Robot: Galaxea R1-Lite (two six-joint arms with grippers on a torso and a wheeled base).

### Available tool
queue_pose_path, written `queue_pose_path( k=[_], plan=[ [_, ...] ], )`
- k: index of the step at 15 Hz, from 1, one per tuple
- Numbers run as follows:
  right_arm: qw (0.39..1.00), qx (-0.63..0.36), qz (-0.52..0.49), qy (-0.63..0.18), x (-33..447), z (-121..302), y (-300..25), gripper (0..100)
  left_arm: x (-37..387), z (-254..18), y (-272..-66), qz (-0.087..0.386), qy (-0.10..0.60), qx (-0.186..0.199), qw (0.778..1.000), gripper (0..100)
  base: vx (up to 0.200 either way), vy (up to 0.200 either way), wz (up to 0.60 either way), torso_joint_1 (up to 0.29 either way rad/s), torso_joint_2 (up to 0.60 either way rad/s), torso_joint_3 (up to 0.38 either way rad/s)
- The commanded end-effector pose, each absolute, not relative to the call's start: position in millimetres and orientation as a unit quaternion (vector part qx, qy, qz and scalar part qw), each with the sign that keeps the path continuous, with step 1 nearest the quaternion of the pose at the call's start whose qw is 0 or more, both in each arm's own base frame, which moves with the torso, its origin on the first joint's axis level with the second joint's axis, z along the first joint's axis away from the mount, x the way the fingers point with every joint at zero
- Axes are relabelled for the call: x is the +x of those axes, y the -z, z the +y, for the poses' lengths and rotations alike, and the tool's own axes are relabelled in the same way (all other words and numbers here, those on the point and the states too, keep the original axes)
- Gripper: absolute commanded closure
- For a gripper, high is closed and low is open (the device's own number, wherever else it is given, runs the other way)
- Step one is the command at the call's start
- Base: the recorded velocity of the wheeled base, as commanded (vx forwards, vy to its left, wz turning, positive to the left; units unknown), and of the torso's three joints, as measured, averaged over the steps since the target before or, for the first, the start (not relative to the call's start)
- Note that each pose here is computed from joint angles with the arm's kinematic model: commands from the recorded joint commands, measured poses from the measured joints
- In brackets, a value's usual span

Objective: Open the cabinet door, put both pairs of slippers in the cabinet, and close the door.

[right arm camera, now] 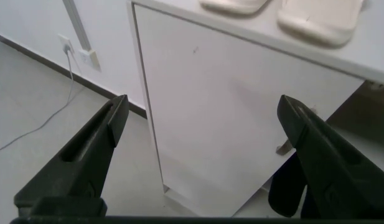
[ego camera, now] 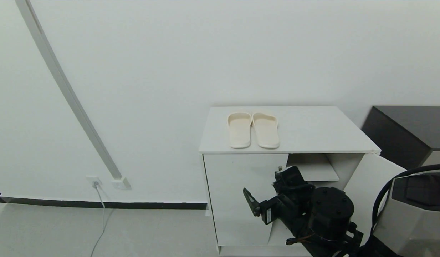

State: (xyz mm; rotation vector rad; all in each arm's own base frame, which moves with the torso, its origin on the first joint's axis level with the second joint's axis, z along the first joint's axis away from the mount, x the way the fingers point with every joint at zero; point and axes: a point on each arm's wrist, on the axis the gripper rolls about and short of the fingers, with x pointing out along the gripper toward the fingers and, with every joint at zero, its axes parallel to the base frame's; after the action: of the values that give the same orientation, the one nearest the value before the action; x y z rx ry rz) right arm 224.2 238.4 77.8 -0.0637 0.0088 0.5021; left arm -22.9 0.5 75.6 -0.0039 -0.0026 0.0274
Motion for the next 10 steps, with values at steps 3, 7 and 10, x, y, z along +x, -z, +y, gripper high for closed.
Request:
queue_pose_path(
  k=[3,7,10],
  plan=[
    [0.969,-0.041,0.002,-0.242,227,235,-78,0,-23,1,-76,-0.001,-0.015,-0.002,1.000,100,0.000,0.000,0.00,0.129,-0.28,-0.154],
    [0.975,-0.048,-0.020,-0.215,236,243,-93,0,-23,1,-76,-0.001,-0.015,-0.003,1.000,100,0.000,0.000,0.00,0.000,0.00,0.000],
    [0.982,-0.045,-0.003,-0.185,241,247,-119,0,-23,0,-76,-0.001,-0.014,-0.002,1.000,100,0.000,0.000,0.00,0.000,0.00,0.000]
  ],
)
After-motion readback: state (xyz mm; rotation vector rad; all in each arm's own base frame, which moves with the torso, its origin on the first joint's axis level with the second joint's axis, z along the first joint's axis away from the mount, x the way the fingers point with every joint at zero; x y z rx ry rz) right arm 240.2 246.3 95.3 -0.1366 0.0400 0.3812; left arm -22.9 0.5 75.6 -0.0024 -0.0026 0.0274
